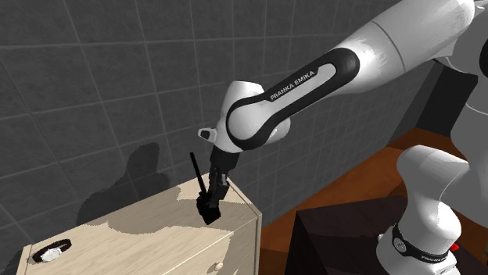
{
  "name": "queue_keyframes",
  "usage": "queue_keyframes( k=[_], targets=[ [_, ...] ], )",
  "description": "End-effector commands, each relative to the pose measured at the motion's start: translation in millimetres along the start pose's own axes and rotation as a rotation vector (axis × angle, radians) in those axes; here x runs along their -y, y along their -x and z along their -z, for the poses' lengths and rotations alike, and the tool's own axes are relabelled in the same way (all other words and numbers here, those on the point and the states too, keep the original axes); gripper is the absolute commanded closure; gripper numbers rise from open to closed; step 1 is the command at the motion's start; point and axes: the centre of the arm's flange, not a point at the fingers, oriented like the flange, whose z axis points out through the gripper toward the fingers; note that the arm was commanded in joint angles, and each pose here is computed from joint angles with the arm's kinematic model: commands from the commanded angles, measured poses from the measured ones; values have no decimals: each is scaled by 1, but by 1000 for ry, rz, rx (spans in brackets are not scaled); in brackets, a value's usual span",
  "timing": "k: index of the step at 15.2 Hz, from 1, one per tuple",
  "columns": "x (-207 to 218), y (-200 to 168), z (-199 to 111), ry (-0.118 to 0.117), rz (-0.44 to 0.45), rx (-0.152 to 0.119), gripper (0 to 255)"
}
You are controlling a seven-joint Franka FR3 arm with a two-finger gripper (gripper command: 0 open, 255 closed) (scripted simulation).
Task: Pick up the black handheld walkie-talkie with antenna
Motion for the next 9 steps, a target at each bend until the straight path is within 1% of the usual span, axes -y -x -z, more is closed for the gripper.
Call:
queue_keyframes(
  k=[1,9],
  targets=[
    [1,-3,9,0,0,0,255],
    [8,-18,48,0,0,0,255]
  ],
)
